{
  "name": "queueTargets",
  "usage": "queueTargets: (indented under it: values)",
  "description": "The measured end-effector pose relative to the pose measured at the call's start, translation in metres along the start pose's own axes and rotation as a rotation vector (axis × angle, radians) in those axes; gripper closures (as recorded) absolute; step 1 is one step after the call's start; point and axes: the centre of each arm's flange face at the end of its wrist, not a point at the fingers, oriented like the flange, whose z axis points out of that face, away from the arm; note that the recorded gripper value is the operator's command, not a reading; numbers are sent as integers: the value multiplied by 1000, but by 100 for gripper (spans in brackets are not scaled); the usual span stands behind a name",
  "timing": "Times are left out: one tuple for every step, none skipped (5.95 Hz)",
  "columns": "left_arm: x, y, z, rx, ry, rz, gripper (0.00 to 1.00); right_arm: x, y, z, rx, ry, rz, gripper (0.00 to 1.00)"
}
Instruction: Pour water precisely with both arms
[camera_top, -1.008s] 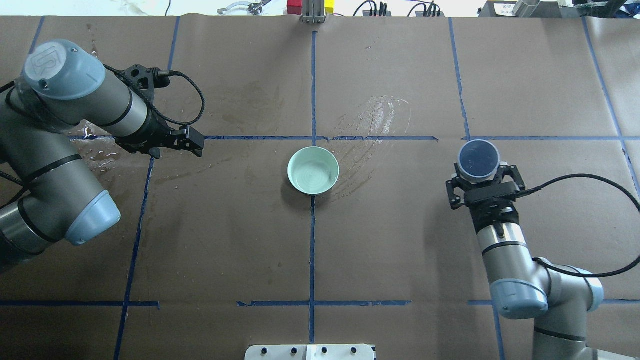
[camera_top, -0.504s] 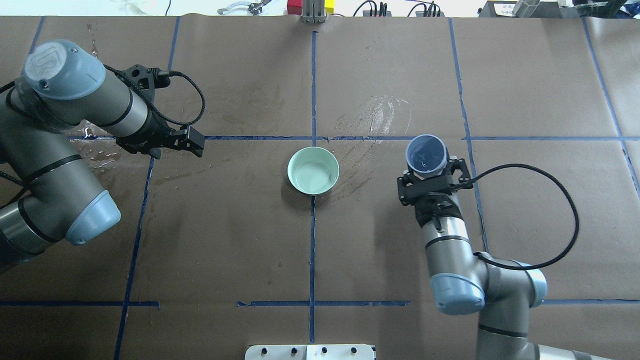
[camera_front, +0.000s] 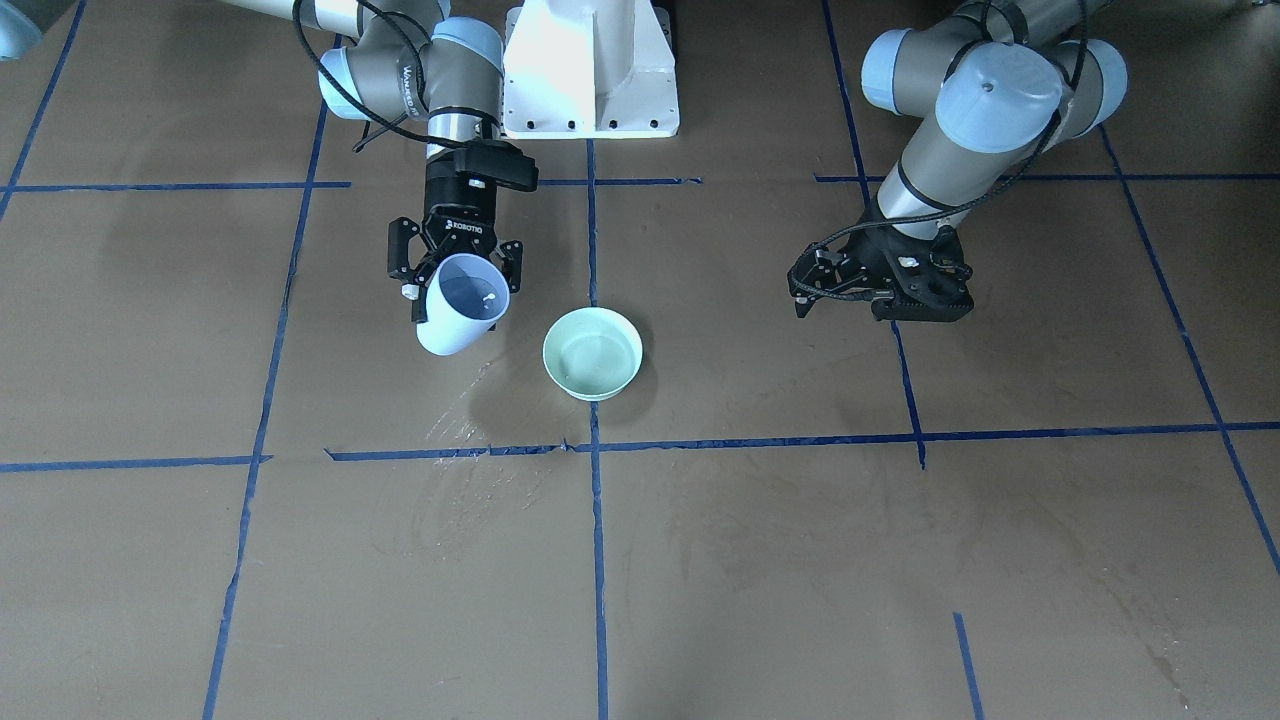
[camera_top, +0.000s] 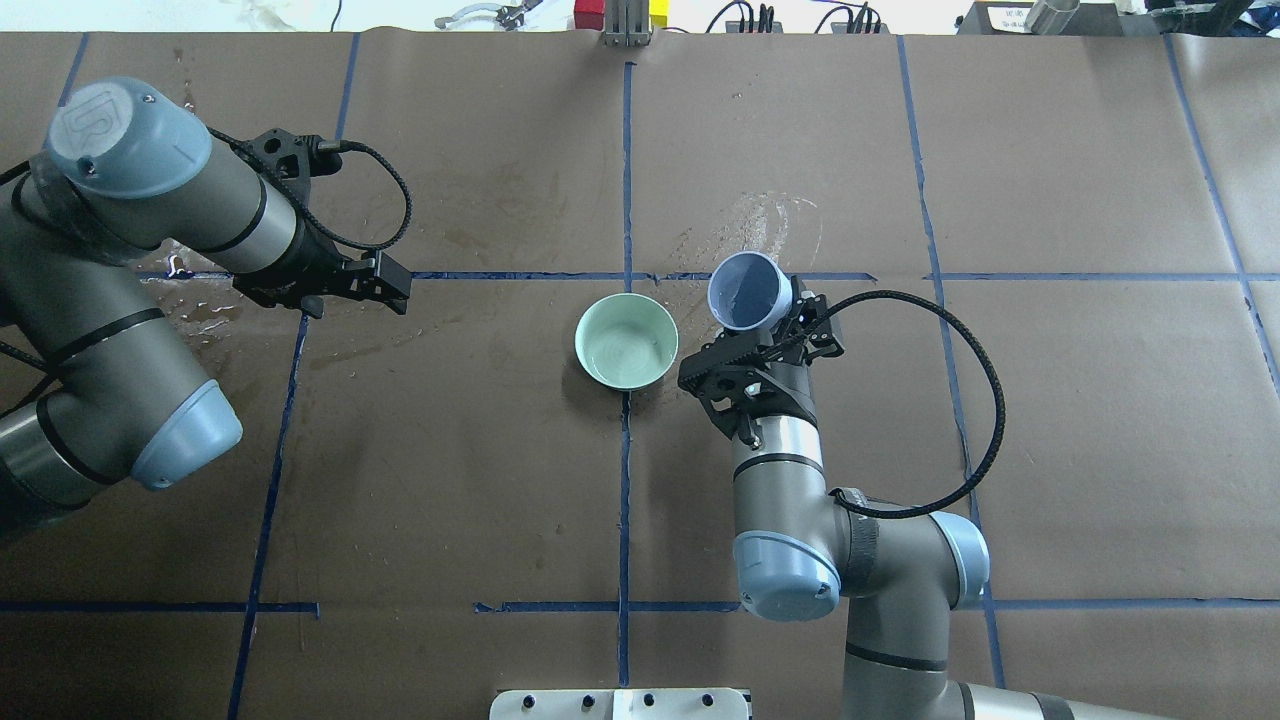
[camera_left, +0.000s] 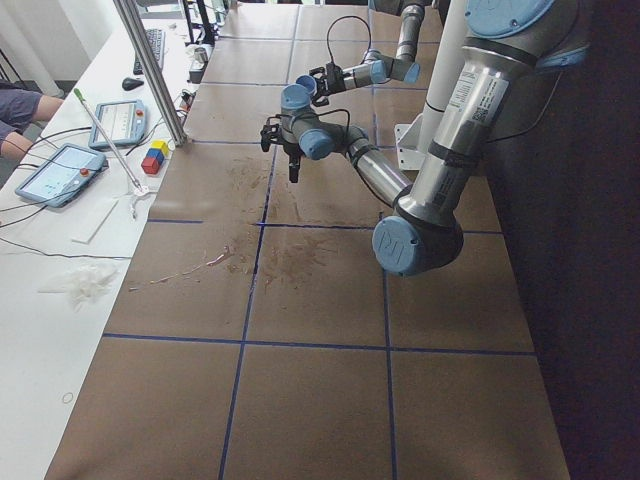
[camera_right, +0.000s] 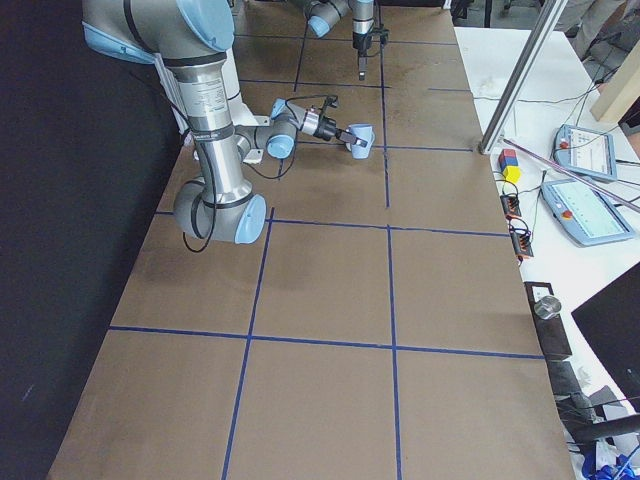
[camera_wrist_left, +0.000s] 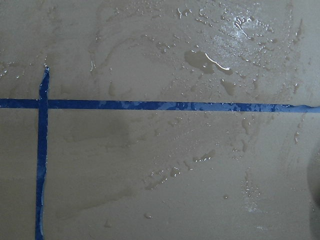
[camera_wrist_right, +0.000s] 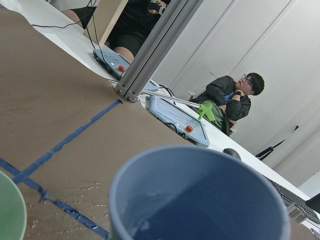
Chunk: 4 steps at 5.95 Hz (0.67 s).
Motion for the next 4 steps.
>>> queueTargets:
  values:
    - [1, 1, -1, 1, 3, -10, 0, -4, -7, -2, -6, -14, -33, 100]
    - [2, 2, -2, 2, 6, -15, 0, -7, -15, -3, -9, -26, -78, 100]
    - [2, 2, -3, 2, 6, -17, 0, -8, -19, -2, -14, -24, -123, 100]
    - [2, 2, -3, 2, 7, -17, 0, -11, -23, 0, -24, -15, -157, 100]
